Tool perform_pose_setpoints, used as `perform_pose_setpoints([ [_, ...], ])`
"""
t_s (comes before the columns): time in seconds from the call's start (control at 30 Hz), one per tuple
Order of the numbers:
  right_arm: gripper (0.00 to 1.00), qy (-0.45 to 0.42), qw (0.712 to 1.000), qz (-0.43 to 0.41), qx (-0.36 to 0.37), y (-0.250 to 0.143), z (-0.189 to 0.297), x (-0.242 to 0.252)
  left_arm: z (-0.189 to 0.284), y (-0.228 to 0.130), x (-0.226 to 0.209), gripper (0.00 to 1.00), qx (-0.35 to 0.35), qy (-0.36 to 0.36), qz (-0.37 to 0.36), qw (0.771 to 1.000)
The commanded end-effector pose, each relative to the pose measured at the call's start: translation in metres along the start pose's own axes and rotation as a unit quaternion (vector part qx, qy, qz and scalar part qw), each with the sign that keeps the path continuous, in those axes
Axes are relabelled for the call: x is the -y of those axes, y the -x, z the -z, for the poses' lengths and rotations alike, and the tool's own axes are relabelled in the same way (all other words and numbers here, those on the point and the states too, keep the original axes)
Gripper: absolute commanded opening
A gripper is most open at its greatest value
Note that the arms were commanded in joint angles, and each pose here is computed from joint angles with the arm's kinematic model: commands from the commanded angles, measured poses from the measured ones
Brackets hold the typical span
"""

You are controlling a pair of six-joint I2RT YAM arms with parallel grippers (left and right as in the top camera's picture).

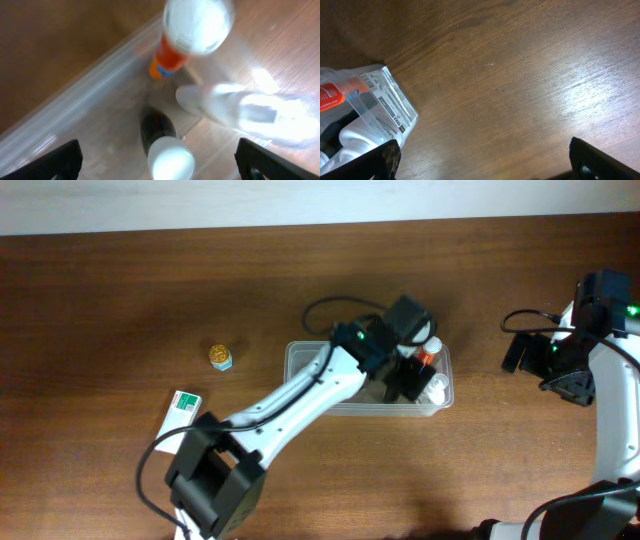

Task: Pack container
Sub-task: 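Grasp the dark white-capped bottle with left gripper, drop it in container, then lower left gripper onto the Tiger Balm jar and grasp it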

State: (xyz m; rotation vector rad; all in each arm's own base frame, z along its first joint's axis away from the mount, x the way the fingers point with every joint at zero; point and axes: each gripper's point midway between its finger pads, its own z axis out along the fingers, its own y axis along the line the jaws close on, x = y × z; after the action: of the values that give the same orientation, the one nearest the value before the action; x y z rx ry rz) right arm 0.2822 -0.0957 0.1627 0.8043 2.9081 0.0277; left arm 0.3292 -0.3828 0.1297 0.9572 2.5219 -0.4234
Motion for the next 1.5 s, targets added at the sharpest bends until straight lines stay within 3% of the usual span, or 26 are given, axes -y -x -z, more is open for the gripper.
perform_pose_setpoints([
  [0.0,1.0,0.002,1.0,0.001,-0.004,-0.001,-0.002,0.001,0.096,0.057,-0.034,0.99,0.105,0.053,0.015,0.993],
  [0.13,1.0,0.002,1.0,0.001,-0.004,-0.001,-0.002,0.001,0.151,0.056,-0.107,0.99,0.129,0.125,0.074,0.981],
  [0.27,1.0,0.002,1.0,0.001,-0.004,-0.001,-0.002,0.0,0.174,0.017,-0.212,0.99,0.103,0.182,0.201,0.957],
  [0.4,1.0,0.002,1.0,0.001,-0.004,-0.001,-0.002,0.0,0.166,-0.023,-0.28,1.0,0.066,0.168,0.295,0.938],
  [0.53,1.0,0.002,1.0,0.001,-0.004,-0.001,-0.002,0.0,0.126,-0.064,-0.318,0.99,0.006,0.131,0.358,0.924],
  [0.8,1.0,0.002,1.0,0.003,-0.004,-0.001,-0.002,0.001,0.042,-0.129,-0.327,0.99,-0.132,0.105,0.399,0.901],
  [0.97,1.0,0.002,1.0,0.003,-0.005,-0.001,-0.002,0.001,0.017,-0.159,-0.321,0.99,-0.194,0.093,0.411,0.886],
  [1.47,1.0,0.002,1.0,0.003,-0.004,-0.001,-0.002,0.001,0.022,-0.198,-0.305,0.99,-0.274,0.104,0.416,0.861],
])
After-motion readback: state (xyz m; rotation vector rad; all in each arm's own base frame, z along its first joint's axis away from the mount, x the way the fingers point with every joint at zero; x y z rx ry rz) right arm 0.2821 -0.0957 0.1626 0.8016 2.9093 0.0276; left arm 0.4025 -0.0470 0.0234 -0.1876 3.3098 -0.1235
